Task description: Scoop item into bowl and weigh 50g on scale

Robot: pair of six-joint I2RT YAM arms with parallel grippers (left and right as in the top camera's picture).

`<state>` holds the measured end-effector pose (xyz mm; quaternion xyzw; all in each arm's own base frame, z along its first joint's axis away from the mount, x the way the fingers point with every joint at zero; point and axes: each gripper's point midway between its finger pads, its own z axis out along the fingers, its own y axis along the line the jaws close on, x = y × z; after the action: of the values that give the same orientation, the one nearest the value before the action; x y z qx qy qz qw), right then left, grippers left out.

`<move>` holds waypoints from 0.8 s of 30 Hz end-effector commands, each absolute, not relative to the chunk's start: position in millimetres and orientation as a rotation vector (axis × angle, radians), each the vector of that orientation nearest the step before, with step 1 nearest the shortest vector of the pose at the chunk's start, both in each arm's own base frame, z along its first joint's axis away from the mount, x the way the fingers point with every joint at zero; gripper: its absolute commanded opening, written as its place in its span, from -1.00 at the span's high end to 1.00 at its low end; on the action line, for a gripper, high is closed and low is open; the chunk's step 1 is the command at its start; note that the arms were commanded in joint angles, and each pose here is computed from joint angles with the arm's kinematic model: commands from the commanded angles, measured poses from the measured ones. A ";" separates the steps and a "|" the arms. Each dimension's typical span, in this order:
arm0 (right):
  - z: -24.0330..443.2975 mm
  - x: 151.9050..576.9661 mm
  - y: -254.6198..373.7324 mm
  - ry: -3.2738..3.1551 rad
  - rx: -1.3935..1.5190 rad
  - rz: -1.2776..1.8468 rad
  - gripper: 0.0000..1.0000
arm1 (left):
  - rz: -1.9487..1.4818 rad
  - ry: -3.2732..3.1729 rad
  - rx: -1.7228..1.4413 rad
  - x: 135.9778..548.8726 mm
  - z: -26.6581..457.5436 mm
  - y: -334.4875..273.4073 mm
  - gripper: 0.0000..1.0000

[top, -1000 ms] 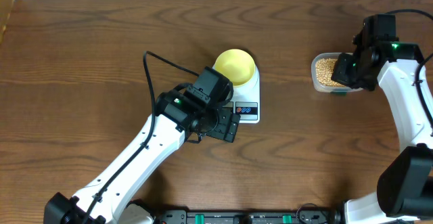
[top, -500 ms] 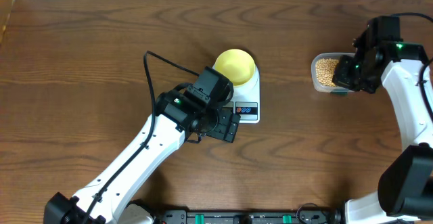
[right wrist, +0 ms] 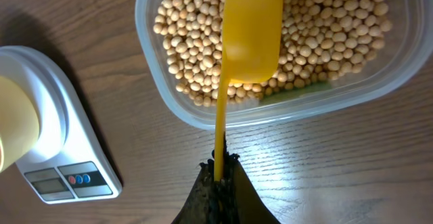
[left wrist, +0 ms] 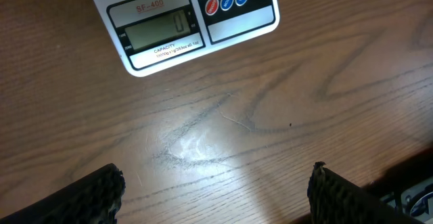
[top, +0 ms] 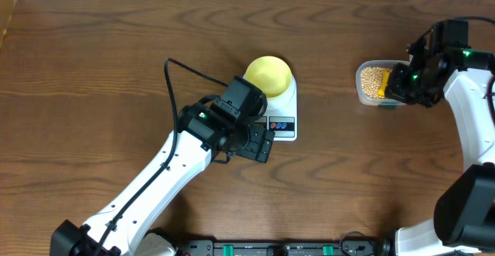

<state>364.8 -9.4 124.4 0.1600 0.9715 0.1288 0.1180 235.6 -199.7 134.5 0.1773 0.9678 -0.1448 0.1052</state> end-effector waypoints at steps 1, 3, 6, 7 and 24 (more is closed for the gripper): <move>122.3 363.7 -2.7 2.852 0.422 0.460 0.98 | -0.414 2.826 0.546 236.4 139.2 -198.4 -0.79; 122.3 363.6 -3.8 2.851 0.427 0.461 0.98 | -0.414 2.826 0.546 236.4 139.3 -198.4 -0.79; 122.7 363.7 -8.0 2.846 0.435 0.465 0.98 | -0.414 2.826 0.546 236.5 139.3 -198.4 -0.79; 122.9 363.8 -9.4 2.843 0.438 0.469 0.98 | -0.414 2.826 0.546 236.4 139.3 -198.4 -0.79; 129.7 358.9 -28.4 2.787 0.471 0.638 0.98 | -0.421 2.811 0.544 239.3 140.5 -200.4 -0.79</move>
<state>360.7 -32.5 131.0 0.1717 0.9574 0.1953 0.1253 238.0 -201.4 135.5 0.1776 0.9666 -0.1474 0.1110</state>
